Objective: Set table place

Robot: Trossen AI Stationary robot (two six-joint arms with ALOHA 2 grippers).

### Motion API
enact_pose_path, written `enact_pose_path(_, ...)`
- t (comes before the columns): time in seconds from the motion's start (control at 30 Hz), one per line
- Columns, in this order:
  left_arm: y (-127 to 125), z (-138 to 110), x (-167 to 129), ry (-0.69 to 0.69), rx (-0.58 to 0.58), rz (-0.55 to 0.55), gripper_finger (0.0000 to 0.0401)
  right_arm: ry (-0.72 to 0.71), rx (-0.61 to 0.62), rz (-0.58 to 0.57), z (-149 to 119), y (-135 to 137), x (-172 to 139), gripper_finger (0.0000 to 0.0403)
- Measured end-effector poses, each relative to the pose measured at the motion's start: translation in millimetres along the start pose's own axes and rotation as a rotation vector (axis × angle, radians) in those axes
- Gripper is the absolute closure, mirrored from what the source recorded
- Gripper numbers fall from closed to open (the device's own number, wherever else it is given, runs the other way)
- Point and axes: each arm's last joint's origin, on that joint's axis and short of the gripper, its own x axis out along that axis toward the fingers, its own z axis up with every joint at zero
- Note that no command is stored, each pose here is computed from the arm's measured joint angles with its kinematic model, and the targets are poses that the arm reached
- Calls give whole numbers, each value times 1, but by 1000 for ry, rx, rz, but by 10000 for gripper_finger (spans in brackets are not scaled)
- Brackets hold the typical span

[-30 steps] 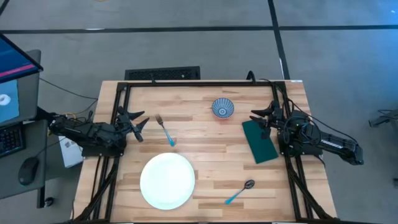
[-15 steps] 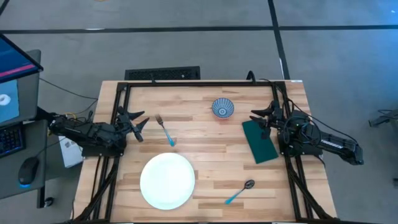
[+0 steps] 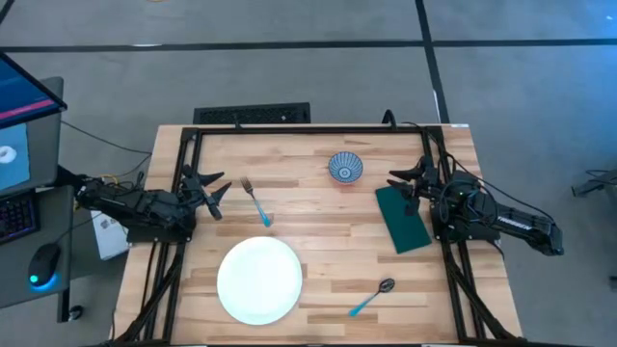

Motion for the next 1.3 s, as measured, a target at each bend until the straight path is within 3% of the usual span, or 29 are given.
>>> enact_pose_path(0.47, -7, 3, -1, -16, -29, -240, 222, 0, 0, 0, 0, 0, 0, 243)
enact_pose_path(0.6, -9, 3, -1, -12, -84, -302, 222, 0, 3, 0, 0, 0, 0, 243)
enact_pose_path(0.8, -16, 4, -4, 28, -194, -555, 222, 0, 30, -2, 0, 0, 0, 243)
enact_pose_path(0.9, -17, 4, -5, 52, -244, -600, 222, 0, 2, -8, 0, -1, 0, 243)
enact_pose_path(1.13, -20, 15, -5, 256, -238, -622, 222, -1, -17, -38, 0, -4, 0, 243)
enact_pose_path(1.3, -36, 30, 3, 478, -203, -642, 222, -1, -42, -73, 0, -7, -1, 243)
